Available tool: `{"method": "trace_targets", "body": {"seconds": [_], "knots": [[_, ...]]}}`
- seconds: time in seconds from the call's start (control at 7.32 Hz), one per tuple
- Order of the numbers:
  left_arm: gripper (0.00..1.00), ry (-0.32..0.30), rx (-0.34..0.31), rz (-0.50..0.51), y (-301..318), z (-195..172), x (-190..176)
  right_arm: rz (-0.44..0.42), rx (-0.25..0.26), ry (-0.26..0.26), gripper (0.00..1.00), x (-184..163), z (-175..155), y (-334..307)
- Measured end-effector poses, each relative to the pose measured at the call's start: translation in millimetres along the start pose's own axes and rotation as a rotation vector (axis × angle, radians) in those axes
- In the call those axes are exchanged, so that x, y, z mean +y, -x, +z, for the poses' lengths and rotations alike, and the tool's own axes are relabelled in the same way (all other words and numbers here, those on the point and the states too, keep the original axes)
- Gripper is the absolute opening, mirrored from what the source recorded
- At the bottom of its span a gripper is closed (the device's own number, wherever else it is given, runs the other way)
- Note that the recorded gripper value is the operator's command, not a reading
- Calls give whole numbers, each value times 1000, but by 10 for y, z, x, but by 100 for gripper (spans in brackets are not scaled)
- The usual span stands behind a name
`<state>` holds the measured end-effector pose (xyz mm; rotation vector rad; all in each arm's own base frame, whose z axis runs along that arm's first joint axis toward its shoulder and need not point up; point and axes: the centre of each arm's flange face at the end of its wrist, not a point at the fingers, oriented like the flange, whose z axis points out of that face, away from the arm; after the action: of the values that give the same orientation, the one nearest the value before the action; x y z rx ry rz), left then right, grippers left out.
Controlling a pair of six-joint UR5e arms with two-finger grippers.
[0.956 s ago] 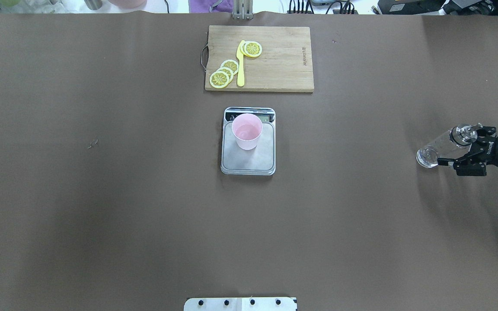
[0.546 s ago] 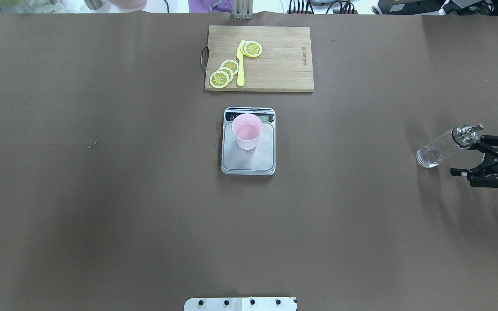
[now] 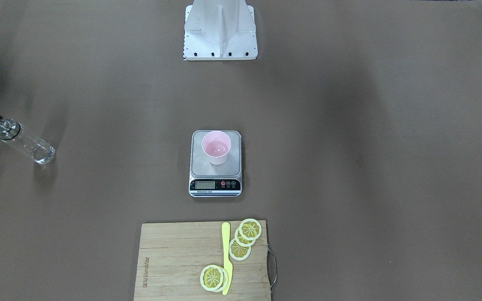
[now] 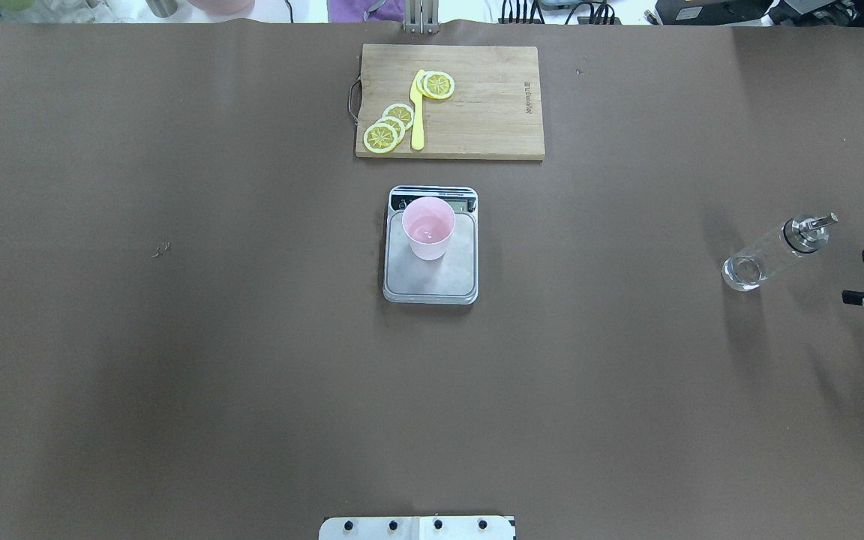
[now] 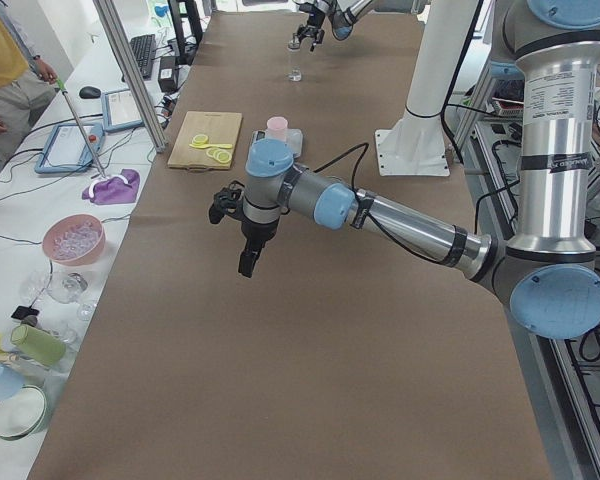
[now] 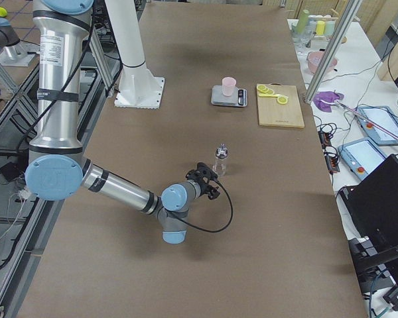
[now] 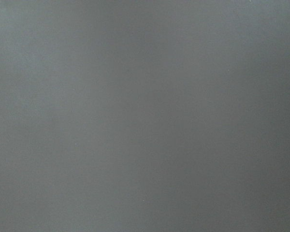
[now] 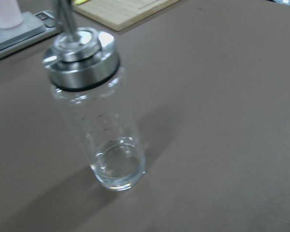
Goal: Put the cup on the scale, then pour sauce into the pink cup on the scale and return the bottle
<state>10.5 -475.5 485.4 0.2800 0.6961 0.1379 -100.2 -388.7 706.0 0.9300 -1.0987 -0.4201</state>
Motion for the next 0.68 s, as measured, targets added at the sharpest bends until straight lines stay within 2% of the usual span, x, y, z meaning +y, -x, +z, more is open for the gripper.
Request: {"method": "trace_targets", "body": {"seconds": [0.27, 0.41, 0.68], "knots": [[98, 4, 3, -22, 3, 12, 8, 144, 136, 69, 100, -271, -49, -477], [98, 3, 4, -51, -5, 4, 7, 215, 188, 110, 100, -463, 9, -682], [98, -1, 6, -80, -19, -16, 3, 357, 242, 215, 100, -1052, 277, -1024]]}}
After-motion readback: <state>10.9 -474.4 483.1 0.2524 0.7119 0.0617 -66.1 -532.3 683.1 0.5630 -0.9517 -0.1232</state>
